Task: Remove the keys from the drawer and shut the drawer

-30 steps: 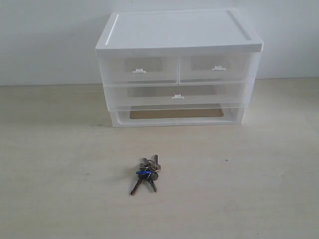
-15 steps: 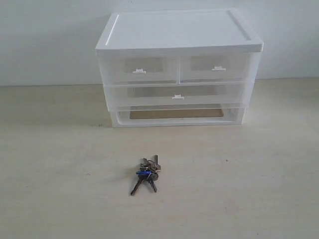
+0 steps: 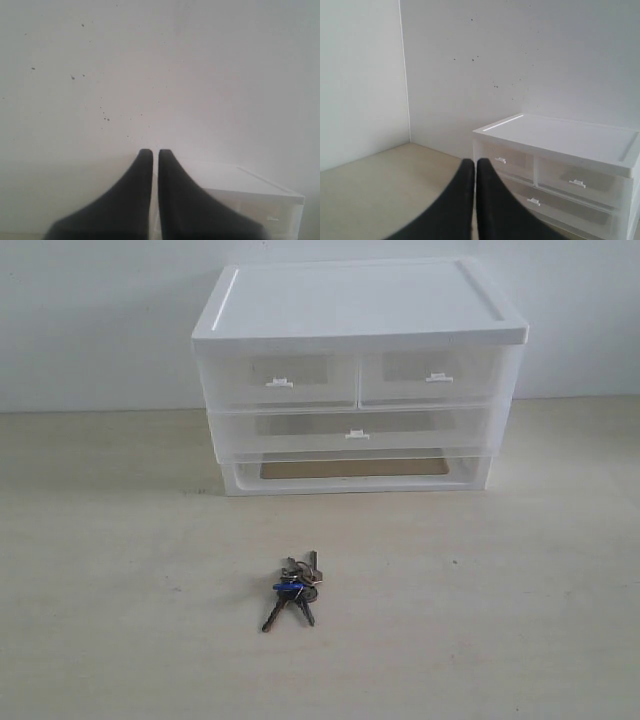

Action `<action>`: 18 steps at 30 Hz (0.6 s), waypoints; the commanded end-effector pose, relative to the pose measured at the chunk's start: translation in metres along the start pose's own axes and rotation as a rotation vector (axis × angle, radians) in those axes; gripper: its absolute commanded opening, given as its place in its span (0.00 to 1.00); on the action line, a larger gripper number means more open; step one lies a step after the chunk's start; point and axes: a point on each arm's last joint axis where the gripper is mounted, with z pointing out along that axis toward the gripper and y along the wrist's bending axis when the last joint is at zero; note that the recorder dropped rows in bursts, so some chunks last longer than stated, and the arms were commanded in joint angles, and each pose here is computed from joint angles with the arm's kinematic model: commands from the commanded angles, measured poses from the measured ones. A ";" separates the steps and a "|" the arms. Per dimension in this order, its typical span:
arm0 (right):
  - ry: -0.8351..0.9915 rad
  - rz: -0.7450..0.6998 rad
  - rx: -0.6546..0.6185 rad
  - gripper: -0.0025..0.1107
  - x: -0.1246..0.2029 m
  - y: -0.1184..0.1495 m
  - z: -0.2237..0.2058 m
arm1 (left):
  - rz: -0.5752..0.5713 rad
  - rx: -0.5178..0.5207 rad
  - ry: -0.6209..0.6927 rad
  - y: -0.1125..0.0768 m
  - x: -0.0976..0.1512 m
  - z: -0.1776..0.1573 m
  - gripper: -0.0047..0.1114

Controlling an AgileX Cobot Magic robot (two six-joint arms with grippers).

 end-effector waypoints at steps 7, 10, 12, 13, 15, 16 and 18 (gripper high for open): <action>-0.001 -0.001 0.001 0.02 0.001 0.000 0.000 | 0.063 0.005 0.003 0.000 0.001 0.001 0.08; -0.001 -0.001 0.001 0.02 0.001 0.000 0.000 | 0.052 0.007 -0.004 0.000 0.002 0.000 0.08; -0.001 -0.001 0.001 0.02 0.001 0.000 0.000 | 0.004 -0.021 -0.032 0.003 0.000 0.000 0.08; -0.001 -0.001 0.001 0.02 0.001 0.000 0.000 | -0.012 -0.045 -0.046 0.005 -0.001 0.000 0.08; -0.001 -0.001 0.001 0.02 0.001 0.000 0.000 | 0.022 -0.083 -0.045 0.008 -0.001 0.000 0.08; -0.001 -0.001 0.001 0.02 0.001 0.000 0.000 | 0.039 -0.098 -0.041 0.010 -0.001 0.000 0.08; -0.001 -0.001 0.001 0.02 0.001 0.000 0.000 | 0.109 -0.116 -0.009 0.011 0.001 0.000 0.08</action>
